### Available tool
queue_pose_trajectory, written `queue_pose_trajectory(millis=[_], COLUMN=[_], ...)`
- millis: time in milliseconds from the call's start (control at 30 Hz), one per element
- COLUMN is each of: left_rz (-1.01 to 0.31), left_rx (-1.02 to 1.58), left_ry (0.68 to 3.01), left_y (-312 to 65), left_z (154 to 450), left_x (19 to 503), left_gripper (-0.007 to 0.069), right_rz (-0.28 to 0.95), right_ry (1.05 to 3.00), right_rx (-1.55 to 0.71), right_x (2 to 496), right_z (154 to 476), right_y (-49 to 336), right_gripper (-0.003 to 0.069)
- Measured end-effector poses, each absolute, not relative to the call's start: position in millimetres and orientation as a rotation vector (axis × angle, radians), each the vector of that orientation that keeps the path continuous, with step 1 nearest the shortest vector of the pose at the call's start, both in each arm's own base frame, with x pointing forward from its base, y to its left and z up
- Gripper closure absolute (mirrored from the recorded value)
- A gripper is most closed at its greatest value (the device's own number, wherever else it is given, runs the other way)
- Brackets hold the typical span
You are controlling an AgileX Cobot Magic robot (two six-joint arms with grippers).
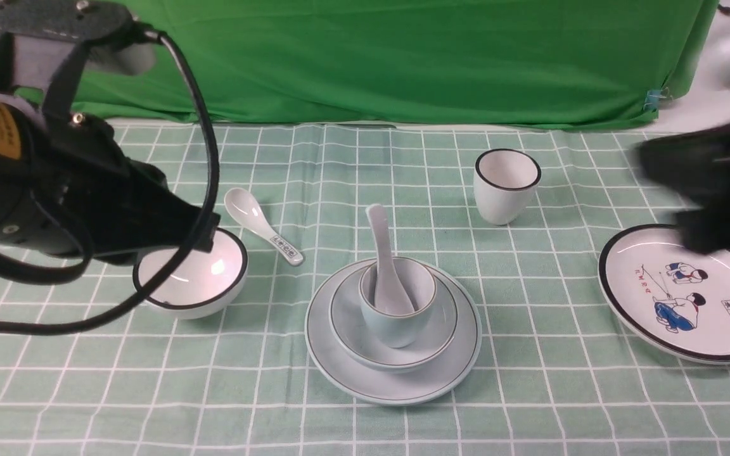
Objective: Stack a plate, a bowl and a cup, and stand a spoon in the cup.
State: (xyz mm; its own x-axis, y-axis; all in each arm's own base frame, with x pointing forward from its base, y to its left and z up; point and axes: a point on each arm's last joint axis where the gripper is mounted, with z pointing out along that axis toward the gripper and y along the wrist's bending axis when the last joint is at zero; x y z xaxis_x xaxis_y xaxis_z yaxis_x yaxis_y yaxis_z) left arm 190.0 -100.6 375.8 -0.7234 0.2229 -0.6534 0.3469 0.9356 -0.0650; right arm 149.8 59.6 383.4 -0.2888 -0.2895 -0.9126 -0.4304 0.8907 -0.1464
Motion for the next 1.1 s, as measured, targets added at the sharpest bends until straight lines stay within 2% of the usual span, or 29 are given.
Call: queue_pose_trajectory(millis=[100,233,333,467,600,767,900,1100], left_rz=[-0.241,-0.244,-0.258,-0.270,-0.330,-0.390,-0.431,-0.451], left_rx=[0.401,0.400,0.397,0.397,0.356,0.325,0.304,0.291], left_ry=[2.400,2.400,2.399,2.380,2.251,2.059,1.918,1.840], left_y=[-100.8,-101.0,-101.3,-97.3,-73.7,-46.8,-31.6,-20.2], left_z=[376.2,376.2,376.8,376.1,363.9,341.2,324.5,303.7], left_x=[190.4,190.4,189.3,181.3,137.9,89.7,61.9,41.5], left_gripper=[0.0615,0.0615,0.0615,0.0615,0.0615,0.0615,0.0615,0.0615], right_rz=[0.047,0.045,0.080,0.105,0.115,0.115,0.116,0.117], right_ry=[1.799,1.732,1.631,1.521,1.433,1.424,1.419,1.418], right_rx=[-0.346,-0.220,-0.133,-0.118,-0.114,-0.113,-0.113,-0.111], right_x=[103.4,68.1,41.5,29.9,22.5,22.0,21.7,21.6], right_z=[381.1,363.0,331.0,314.5,310.8,311.1,311.5,311.6], right_y=[24.8,9.2,2.2,0.8,0.0,0.0,0.0,-0.1], right_gripper=[0.0635,0.0636,0.0636,0.0630,0.0585,0.0526,0.0510,0.0494])
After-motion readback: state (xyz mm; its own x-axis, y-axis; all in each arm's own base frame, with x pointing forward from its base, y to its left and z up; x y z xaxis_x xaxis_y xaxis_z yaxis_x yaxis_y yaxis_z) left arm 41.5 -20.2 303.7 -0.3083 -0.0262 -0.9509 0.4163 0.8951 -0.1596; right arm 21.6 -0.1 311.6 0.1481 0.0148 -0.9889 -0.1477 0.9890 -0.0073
